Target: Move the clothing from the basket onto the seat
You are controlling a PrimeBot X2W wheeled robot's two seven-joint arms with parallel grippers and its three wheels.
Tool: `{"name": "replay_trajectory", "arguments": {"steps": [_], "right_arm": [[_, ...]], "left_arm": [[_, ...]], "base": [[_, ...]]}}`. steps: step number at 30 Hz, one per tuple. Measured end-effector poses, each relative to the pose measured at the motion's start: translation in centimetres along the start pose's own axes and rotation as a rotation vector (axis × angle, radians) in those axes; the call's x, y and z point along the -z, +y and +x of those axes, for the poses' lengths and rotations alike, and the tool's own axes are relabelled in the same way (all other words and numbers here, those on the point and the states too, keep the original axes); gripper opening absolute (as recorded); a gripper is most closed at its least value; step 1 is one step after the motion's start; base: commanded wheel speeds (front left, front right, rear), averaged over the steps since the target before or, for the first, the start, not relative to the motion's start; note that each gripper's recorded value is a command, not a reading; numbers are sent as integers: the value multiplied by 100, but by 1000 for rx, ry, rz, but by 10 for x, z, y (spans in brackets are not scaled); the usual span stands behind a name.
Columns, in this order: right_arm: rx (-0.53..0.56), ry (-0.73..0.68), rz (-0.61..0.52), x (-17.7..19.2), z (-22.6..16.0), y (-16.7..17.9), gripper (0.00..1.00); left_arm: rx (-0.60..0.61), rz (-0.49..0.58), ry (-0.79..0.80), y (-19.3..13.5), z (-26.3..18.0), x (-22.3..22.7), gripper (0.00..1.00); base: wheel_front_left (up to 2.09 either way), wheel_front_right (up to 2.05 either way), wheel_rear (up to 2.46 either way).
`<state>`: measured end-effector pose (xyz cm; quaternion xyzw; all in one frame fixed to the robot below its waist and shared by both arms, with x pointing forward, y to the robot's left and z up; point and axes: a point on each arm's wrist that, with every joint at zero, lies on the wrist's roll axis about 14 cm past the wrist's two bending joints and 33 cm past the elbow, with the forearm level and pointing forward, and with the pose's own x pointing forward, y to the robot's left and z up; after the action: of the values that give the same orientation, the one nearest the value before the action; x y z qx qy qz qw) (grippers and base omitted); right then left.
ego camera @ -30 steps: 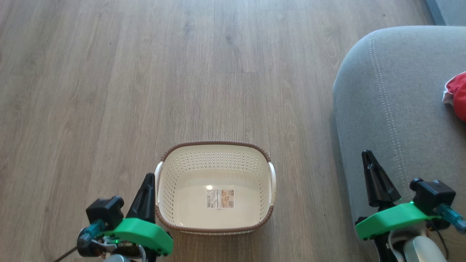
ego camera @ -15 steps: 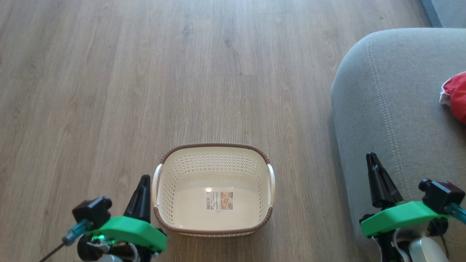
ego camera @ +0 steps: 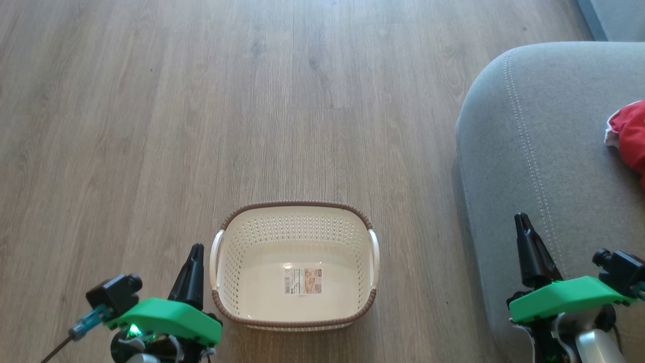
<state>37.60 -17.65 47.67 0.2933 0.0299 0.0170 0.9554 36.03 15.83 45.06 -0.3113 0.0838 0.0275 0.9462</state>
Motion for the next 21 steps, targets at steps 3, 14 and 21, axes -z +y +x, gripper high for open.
{"name": "replay_trajectory", "arguments": {"steps": [3, 14, 21], "right_arm": [[11, -1, 34, 0, -1, -2, 0], [29, -5, 159, -4, 1, -6, 0], [45, -4, 240, -5, 0, -9, 0]], "left_arm": [[-2, -34, 4, 1, 0, -1, 0], [-11, -158, 17, 5, 1, -2, 0], [-16, -240, 22, 7, 2, -4, 0]], "base": [[0, 0, 0], [0, 0, 0], [0, 0, 0]]}}
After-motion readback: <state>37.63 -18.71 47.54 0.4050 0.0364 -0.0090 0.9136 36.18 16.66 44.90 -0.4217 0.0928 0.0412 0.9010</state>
